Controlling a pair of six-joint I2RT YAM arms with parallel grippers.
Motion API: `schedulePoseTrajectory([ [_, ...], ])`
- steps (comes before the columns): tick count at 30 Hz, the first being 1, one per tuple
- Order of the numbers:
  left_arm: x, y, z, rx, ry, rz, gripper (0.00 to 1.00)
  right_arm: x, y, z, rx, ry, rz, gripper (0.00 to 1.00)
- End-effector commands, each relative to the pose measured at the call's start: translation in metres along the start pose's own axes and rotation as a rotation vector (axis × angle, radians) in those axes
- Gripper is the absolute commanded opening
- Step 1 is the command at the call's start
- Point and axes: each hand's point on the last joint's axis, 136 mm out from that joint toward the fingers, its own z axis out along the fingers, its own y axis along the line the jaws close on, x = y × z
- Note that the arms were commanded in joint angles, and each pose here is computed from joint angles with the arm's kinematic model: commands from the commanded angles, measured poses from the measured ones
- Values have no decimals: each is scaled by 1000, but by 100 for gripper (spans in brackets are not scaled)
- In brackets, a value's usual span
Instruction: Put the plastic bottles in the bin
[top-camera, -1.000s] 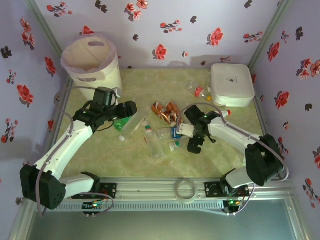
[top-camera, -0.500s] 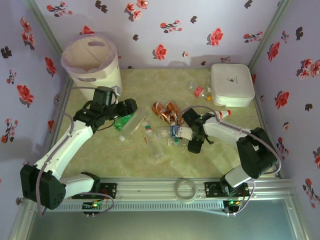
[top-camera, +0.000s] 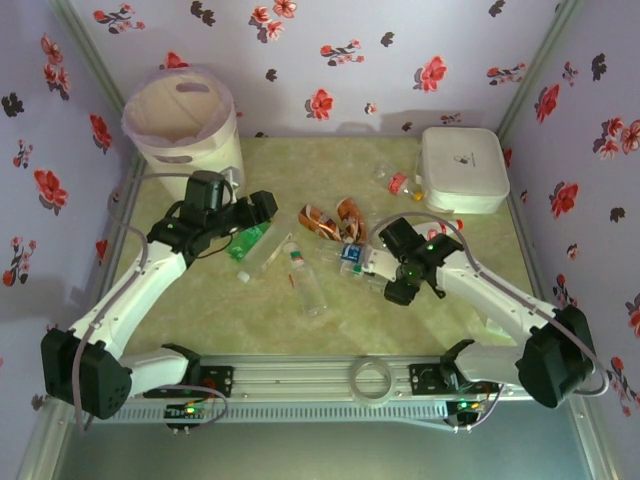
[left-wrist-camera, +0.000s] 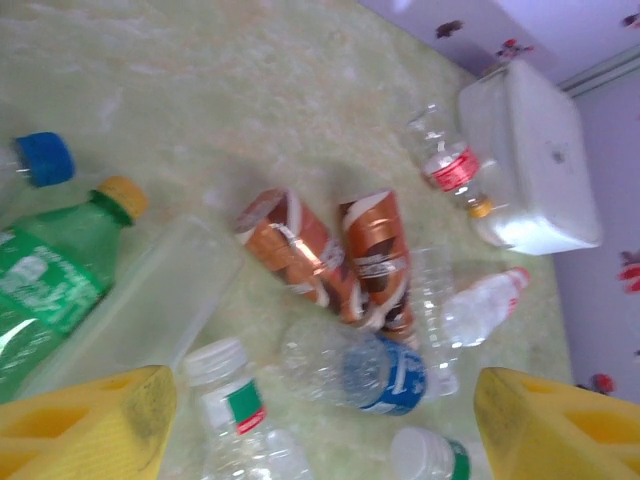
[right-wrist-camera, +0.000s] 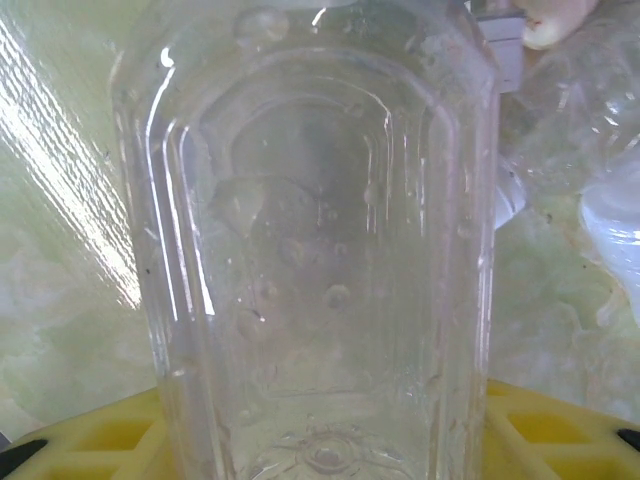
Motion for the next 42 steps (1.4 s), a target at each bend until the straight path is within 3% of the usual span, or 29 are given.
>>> schedulePoseTrajectory([
  [1, -2, -33, 4, 202, -9, -50, 84, -26, -26, -28, 98, -140, 148, 43],
  [4, -6, -56, 5, 326, -44, -72, 89, -56, -50, -45, 160, -289, 301, 41],
  [5, -7, -62, 6, 350, -53, -79, 90, -66, -62, -50, 200, -344, 376, 35],
  [7, -6, -70, 9, 383, -62, -93, 93, -85, -81, -57, 245, -451, 507, 33],
  [13, 10, -101, 32, 469, -50, -103, 97, -134, -91, -70, 179, -708, 650, 32],
  [23, 0, -125, 57, 502, -59, -50, 84, -160, -64, -71, 34, -758, 586, 34],
  [32, 2, -141, 72, 529, -22, -32, 81, -170, -48, -66, -62, -759, 555, 34],
  [42, 2, -143, 79, 533, -18, -38, 49, -171, -44, -60, -82, -746, 548, 34],
])
